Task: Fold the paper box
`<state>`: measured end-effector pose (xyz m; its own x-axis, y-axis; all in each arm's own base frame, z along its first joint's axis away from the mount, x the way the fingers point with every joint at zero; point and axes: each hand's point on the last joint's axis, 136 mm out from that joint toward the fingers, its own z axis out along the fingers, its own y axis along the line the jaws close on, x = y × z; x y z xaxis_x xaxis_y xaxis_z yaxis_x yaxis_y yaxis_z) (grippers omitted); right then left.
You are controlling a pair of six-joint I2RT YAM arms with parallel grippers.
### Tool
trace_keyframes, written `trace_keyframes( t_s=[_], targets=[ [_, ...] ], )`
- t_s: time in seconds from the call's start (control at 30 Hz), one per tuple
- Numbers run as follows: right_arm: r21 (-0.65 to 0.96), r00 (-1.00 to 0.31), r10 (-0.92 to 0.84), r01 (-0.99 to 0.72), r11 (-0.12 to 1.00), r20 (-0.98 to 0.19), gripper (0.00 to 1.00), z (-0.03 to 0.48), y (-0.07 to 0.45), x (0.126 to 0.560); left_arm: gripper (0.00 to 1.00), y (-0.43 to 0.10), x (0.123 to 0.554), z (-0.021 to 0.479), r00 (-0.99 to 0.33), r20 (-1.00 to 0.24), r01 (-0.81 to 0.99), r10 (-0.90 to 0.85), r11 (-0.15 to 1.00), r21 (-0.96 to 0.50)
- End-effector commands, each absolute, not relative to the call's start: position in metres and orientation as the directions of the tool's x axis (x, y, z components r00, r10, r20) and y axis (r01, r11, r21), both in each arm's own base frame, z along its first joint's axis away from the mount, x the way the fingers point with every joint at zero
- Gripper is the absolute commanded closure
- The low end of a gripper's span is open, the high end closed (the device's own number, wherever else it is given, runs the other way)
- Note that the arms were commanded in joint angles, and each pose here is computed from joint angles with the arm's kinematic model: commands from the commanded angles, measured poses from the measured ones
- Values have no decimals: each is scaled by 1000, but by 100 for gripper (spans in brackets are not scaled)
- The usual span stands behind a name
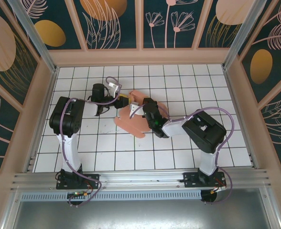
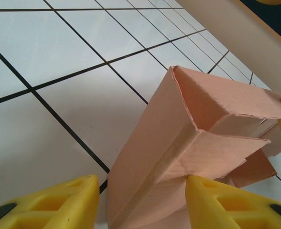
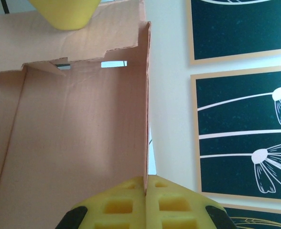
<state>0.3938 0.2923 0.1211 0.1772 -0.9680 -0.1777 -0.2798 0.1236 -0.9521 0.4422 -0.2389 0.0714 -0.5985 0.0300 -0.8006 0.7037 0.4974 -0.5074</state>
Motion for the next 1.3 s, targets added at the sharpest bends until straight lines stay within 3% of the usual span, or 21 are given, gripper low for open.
trace_keyframes(
  t_s=[0.0, 0.37, 0.8, 1.0, 1.13, 1.27],
  targets=[
    [-956, 172, -967, -258, 138, -186, 100, 127, 298, 401, 50, -247, 441, 69, -583, -811, 731, 57, 471, -493],
    [-956, 171, -969, -263, 131, -179, 100, 122, 301, 402, 53, -254, 441, 62, -584, -809, 729, 67, 481, -487],
    [-960, 180, -969, -255, 118, -167, 100, 119, 308, 401, 63, -255, 447, 57, -576, -815, 707, 60, 537, -460],
    [-957, 178, -968, -262, 124, -174, 100, 121, 308, 401, 62, -249, 454, 50, -584, -809, 677, 68, 590, -440],
    [-957, 182, -967, -260, 126, -177, 100, 123, 310, 400, 56, -250, 455, 52, -584, -810, 677, 55, 583, -449],
    [-956, 186, -966, -263, 128, -180, 100, 123, 313, 400, 58, -251, 455, 55, -582, -812, 679, 48, 577, -453]
  ],
)
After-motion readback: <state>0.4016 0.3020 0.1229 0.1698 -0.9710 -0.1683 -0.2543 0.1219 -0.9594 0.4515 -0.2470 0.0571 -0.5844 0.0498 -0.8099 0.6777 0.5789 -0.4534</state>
